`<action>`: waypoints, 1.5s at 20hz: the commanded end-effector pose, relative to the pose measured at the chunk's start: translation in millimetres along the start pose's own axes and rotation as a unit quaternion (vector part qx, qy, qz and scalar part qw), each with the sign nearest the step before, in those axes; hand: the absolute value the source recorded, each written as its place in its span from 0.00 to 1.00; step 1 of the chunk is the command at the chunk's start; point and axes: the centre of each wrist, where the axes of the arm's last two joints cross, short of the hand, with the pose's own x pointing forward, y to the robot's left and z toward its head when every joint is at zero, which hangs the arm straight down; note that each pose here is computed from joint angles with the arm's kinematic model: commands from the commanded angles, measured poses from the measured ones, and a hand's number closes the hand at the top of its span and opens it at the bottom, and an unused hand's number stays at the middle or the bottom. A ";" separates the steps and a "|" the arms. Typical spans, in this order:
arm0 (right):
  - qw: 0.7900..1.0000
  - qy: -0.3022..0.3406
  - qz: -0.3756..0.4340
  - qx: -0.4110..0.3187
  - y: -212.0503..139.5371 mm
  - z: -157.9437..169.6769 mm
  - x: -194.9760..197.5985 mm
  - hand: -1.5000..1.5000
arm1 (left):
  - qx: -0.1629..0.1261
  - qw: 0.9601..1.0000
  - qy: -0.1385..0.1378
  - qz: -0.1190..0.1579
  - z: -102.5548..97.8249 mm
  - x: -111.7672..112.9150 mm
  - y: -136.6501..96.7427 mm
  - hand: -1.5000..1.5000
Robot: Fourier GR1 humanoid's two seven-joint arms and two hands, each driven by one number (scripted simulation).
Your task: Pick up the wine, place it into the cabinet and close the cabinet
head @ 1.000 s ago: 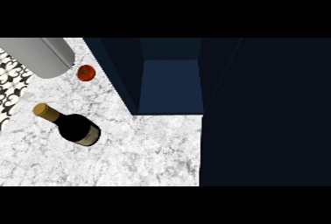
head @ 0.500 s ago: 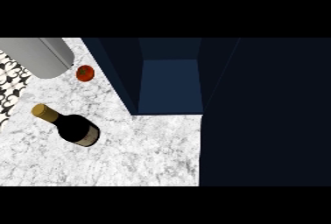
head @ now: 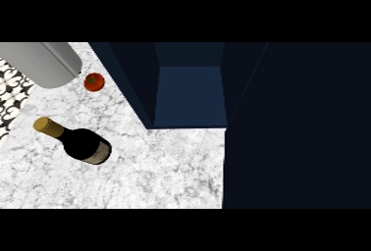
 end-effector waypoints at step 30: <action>0.998 -0.041 -0.037 0.027 10.9 37.8 18.7 0.00 | 0.043 0.995 0.085 -0.027 -29.9 -211.6 83.6 0.00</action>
